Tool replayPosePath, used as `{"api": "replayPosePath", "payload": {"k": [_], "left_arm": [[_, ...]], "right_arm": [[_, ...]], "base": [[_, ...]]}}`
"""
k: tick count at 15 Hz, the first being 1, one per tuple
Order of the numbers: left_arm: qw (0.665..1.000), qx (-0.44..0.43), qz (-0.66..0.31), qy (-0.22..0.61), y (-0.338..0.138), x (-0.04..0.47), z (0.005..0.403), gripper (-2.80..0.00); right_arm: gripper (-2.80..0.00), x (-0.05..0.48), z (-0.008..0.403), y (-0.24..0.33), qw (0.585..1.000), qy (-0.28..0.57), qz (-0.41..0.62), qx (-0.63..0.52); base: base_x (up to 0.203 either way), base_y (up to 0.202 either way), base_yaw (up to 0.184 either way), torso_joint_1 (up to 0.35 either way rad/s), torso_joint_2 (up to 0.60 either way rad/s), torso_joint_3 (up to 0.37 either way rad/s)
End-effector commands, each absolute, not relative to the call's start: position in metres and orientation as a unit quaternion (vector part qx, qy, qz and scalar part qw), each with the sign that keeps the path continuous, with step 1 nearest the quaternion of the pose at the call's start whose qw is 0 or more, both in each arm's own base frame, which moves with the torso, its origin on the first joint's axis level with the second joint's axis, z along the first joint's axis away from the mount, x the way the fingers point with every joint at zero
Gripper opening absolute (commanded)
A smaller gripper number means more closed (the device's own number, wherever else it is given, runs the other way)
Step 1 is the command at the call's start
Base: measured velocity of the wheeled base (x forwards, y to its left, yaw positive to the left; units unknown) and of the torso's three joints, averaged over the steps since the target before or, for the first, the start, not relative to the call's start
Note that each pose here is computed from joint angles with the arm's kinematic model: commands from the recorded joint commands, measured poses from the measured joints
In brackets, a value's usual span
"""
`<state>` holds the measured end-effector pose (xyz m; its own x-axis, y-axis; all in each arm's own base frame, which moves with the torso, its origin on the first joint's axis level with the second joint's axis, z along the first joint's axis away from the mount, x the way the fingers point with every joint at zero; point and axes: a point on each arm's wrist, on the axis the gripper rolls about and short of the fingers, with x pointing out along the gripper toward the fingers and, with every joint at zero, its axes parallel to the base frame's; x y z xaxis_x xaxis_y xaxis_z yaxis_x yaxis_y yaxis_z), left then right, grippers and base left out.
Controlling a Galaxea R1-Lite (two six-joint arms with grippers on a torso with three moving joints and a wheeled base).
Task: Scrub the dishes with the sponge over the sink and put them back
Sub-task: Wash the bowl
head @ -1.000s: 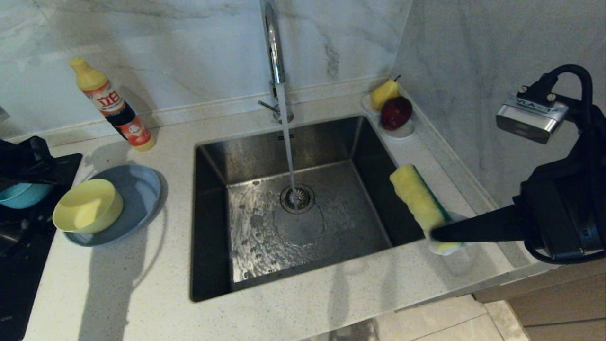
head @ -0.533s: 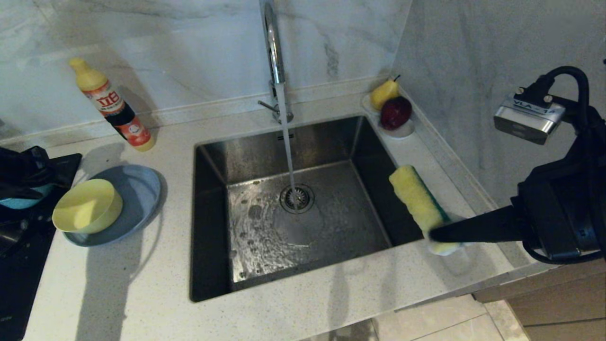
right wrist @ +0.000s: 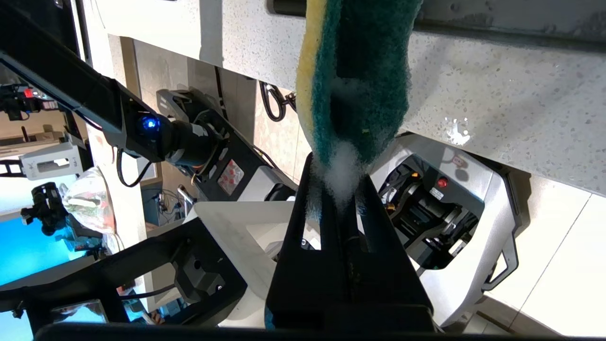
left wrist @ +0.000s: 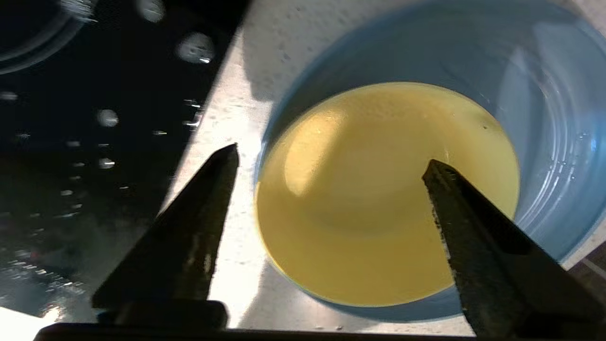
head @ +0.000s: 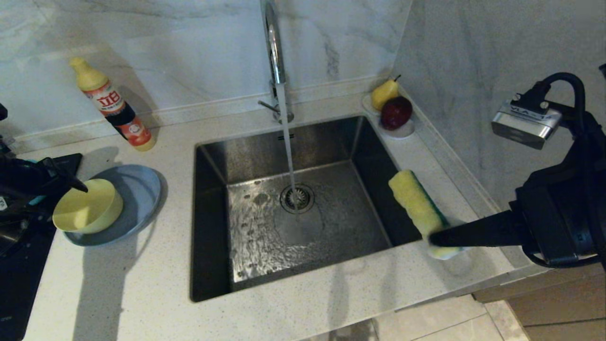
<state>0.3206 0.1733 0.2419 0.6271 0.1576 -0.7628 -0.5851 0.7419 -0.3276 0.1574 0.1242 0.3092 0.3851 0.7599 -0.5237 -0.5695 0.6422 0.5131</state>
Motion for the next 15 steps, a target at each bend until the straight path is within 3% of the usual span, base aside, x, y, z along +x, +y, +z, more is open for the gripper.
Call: {"api": "replayPosePath", "payload": {"k": [1, 15], "left_arm": [[0.849, -0.301, 0.208, 0.381, 0.1749, 0.3244, 0.2354, 0.0], [0.837, -0.354, 0.169, 0.382, 0.1743, 0.3297, 0.229, 0.0]], "right_arm": [[-2.8, 0.1569, 0.3085, 0.124, 0.821, 0.382, 0.404, 0.126], [-2.8, 0.1555, 0.3058, 0.123, 0.82, 0.386, 0.403, 0.125]], "base": [[0.0, 0.0, 0.0, 0.0, 0.0, 0.0], [0.0, 0.0, 0.0, 0.0, 0.0, 0.0]]}}
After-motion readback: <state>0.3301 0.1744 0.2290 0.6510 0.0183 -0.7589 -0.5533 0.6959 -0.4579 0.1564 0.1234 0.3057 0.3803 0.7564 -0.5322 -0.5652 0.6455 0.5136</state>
